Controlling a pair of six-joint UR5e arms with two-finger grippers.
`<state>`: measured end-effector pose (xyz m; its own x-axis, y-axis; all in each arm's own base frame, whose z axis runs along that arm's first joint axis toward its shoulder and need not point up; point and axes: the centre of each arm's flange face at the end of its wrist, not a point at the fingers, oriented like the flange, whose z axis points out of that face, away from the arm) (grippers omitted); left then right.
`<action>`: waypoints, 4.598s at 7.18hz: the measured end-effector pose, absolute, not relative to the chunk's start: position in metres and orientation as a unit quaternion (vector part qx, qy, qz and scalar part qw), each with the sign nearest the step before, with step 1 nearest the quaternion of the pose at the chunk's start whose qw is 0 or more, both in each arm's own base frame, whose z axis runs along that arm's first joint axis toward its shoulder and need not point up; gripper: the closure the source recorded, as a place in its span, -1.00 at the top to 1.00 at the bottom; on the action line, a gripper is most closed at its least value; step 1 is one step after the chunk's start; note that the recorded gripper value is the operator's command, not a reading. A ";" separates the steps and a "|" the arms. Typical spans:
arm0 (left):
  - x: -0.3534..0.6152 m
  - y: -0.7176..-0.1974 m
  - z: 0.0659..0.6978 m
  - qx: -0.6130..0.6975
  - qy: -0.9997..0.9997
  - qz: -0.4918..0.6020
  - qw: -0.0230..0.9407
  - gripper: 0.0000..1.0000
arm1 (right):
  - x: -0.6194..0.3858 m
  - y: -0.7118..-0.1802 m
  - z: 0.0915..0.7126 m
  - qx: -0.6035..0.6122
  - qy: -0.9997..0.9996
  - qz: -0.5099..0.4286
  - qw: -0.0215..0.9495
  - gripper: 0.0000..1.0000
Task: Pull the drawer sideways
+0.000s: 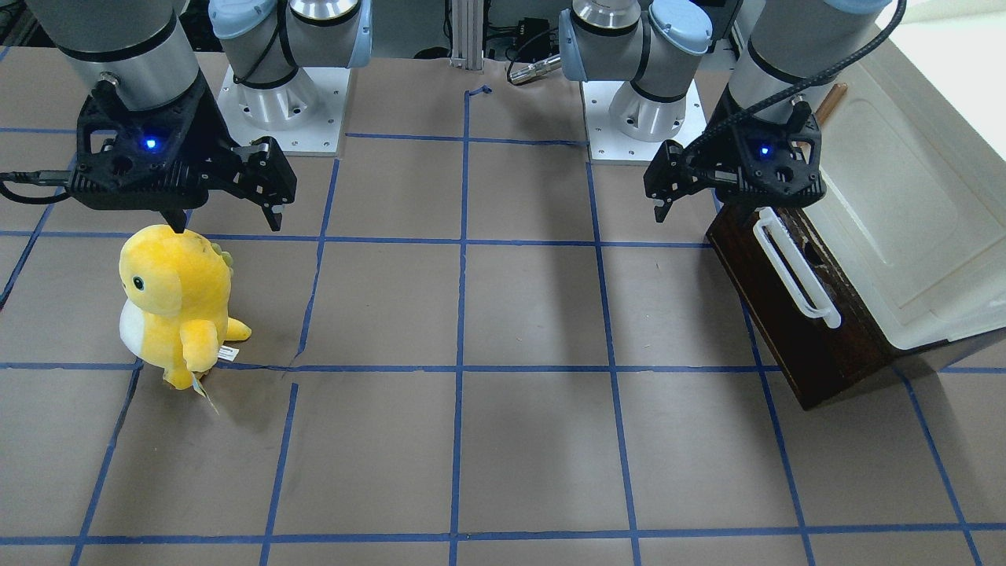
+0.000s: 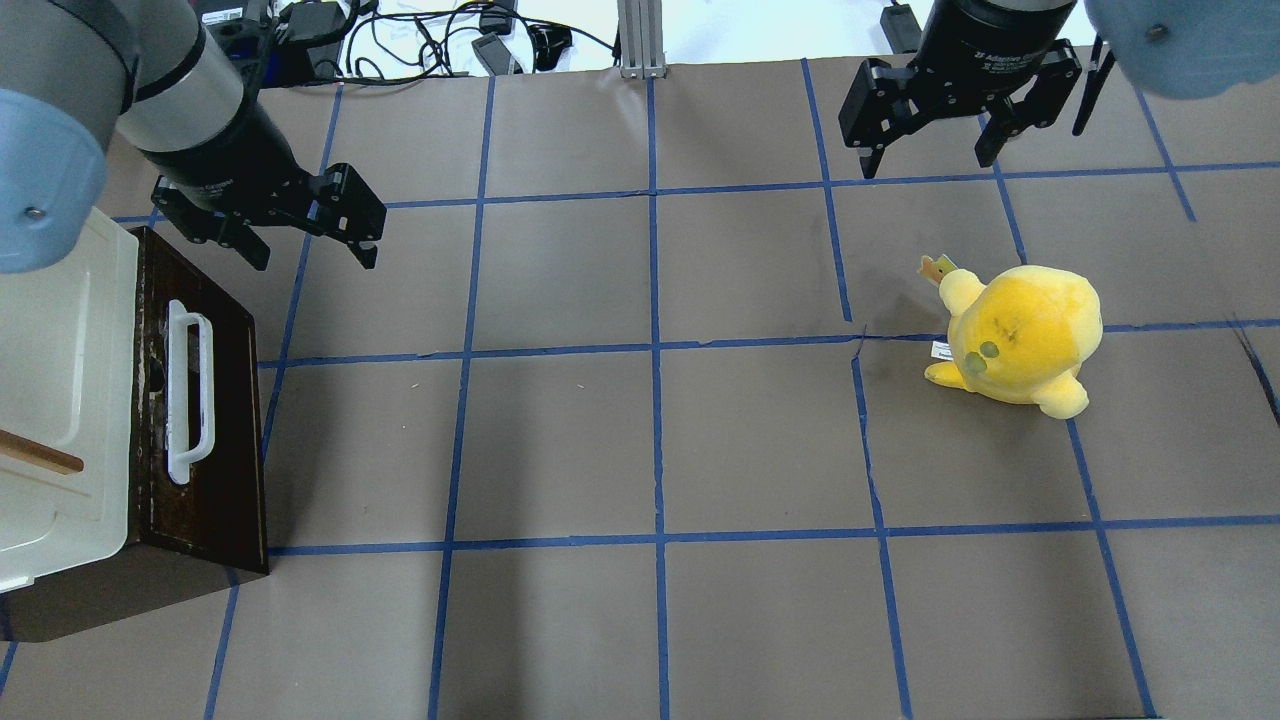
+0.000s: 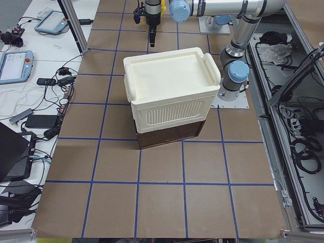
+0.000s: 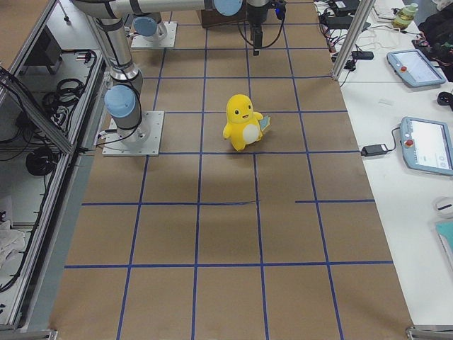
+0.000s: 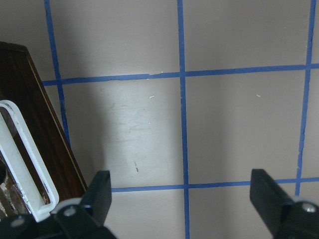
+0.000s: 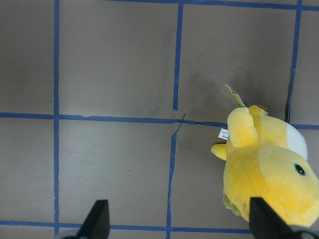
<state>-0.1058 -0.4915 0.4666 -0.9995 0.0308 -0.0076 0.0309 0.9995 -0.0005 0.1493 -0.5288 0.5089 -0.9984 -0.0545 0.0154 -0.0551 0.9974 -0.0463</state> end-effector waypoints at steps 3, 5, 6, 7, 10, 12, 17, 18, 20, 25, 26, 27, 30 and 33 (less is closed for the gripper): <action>-0.103 -0.499 0.432 -0.010 0.999 0.034 0.008 1.00 | 0.149 -0.529 0.509 0.028 -0.999 0.023 0.007 1.00; -0.097 -0.510 0.418 -0.035 0.998 0.026 0.040 1.00 | 0.149 -0.529 0.509 0.028 -0.999 0.023 0.007 1.00; -0.093 -0.515 0.404 -0.044 0.996 0.031 0.067 1.00 | 0.149 -0.529 0.509 0.027 -0.999 0.023 0.007 1.00; -0.087 -0.517 0.383 -0.061 0.992 0.046 0.099 1.00 | 0.149 -0.529 0.509 0.027 -0.999 0.023 0.007 1.00; -0.072 -0.529 0.330 -0.135 0.971 0.073 0.185 1.00 | 0.149 -0.529 0.509 0.028 -0.999 0.023 0.007 1.00; -0.062 -0.540 0.302 -0.171 0.952 0.079 0.240 1.00 | 0.149 -0.529 0.509 0.028 -0.999 0.023 0.007 1.00; -0.049 -0.551 0.267 -0.181 0.927 0.090 0.317 0.99 | 0.149 -0.529 0.509 0.028 -0.999 0.023 0.007 1.00; -0.048 -0.551 0.266 -0.183 0.925 0.089 0.323 0.86 | 0.149 -0.529 0.509 0.027 -0.999 0.023 0.007 1.00; -0.045 -0.550 0.266 -0.182 0.920 0.089 0.335 0.87 | 0.149 -0.529 0.509 0.027 -0.999 0.023 0.007 1.00; -0.040 -0.545 0.262 -0.189 0.914 0.094 0.346 0.60 | 0.149 -0.529 0.509 0.028 -0.999 0.023 0.007 1.00; -0.037 -0.545 0.262 -0.189 0.912 0.096 0.351 0.59 | 0.149 -0.529 0.509 0.028 -0.999 0.023 0.007 1.00; -0.034 -0.544 0.262 -0.190 0.911 0.099 0.353 0.58 | 0.149 -0.529 0.509 0.028 -0.999 0.023 0.007 1.00; -0.029 -0.544 0.262 -0.193 0.910 0.102 0.353 0.51 | 0.149 -0.529 0.509 0.028 -0.999 0.023 0.007 1.00; -0.025 -0.544 0.260 -0.203 0.908 0.104 0.352 0.06 | 0.149 -0.529 0.509 0.028 -0.999 0.023 0.007 1.00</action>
<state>-0.0253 -0.5437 0.2605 -0.6691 -0.2950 -0.6821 -0.4420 0.8958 0.0461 0.1493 -0.5288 0.5090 -0.9984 -0.0550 0.0154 -0.0556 0.9974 -0.0463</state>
